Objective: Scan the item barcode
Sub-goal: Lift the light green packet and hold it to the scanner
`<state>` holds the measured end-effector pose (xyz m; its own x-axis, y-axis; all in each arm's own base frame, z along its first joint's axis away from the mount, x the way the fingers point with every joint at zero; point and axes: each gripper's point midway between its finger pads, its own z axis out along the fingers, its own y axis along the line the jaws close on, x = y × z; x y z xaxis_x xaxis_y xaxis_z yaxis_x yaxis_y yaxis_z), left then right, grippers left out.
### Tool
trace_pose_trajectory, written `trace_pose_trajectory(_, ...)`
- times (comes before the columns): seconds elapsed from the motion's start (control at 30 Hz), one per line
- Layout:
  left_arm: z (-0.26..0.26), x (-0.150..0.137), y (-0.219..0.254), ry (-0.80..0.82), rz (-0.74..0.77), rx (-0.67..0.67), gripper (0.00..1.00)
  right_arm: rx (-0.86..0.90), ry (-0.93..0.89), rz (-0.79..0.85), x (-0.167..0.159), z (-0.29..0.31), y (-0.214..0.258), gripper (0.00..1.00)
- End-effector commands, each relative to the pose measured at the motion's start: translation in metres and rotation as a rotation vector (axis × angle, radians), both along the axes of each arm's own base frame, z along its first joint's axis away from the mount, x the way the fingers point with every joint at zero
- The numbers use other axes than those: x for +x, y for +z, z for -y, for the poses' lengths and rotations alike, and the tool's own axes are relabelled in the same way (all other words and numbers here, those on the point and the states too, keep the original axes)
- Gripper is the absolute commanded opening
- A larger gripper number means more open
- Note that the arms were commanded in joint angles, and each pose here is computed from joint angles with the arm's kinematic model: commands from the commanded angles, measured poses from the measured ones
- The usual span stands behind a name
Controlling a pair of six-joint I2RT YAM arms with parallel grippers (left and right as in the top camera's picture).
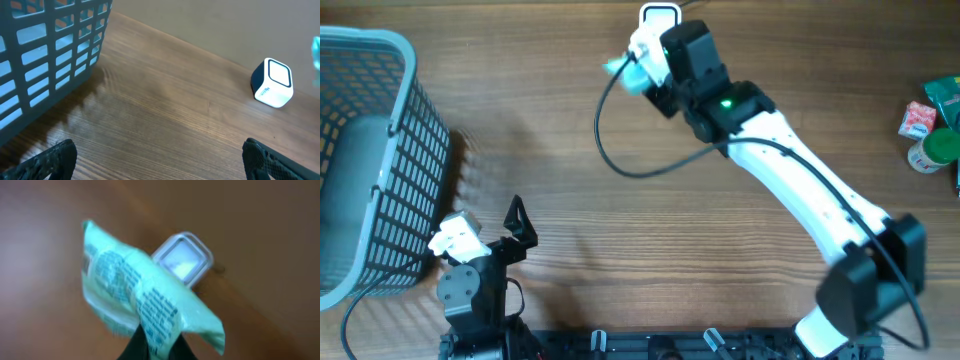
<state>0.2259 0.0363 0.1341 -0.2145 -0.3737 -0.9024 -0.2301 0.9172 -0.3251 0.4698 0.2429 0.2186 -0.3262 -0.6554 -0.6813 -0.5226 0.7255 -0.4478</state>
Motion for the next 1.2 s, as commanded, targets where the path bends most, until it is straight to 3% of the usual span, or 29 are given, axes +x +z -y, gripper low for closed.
trace_pose_trajectory(0.0, 0.000, 0.000, -0.001, -0.007, 0.002, 0.018, 1.00, -0.333, -0.254, 0.223, 0.049, 0.048, 0.000, 0.04)
trace_pose_trajectory(0.13, 0.000, 0.000, -0.001, -0.007, 0.002, 0.019, 1.00, -0.476, -0.352, 0.388, 0.078, 0.055, 0.004, 0.04)
trace_pose_trajectory(0.27, 0.000, 0.000, -0.001, -0.007, 0.002, 0.019, 1.00, -0.565, -0.312, 0.476, 0.097, 0.044, -0.009, 0.04)
trace_pose_trajectory(0.57, 0.000, 0.000, -0.001, -0.007, 0.002, 0.018, 1.00, -0.957, -0.179, 0.343, 0.099, 0.042, -0.093, 0.04)
trace_pose_trajectory(0.67, 0.000, 0.000, -0.001, -0.007, 0.002, 0.019, 1.00, -0.931, -0.173, 0.352, 0.095, 0.030, -0.098, 0.04)
trace_pose_trajectory(0.83, 0.000, 0.000, -0.001, -0.007, 0.002, 0.018, 1.00, -0.846, -0.341, 0.379, 0.089, 0.042, -0.082, 0.04)
trace_pose_trajectory(1.03, 0.000, 0.000, -0.001, -0.007, 0.002, 0.019, 1.00, -0.789, -0.702, 0.366, 0.087, 0.140, -0.027, 0.04)
trace_pose_trajectory(1.17, 0.000, 0.000, 0.000, -0.007, 0.002, 0.018, 1.00, -0.822, -0.853, 0.184, 0.089, 0.260, -0.054, 0.04)
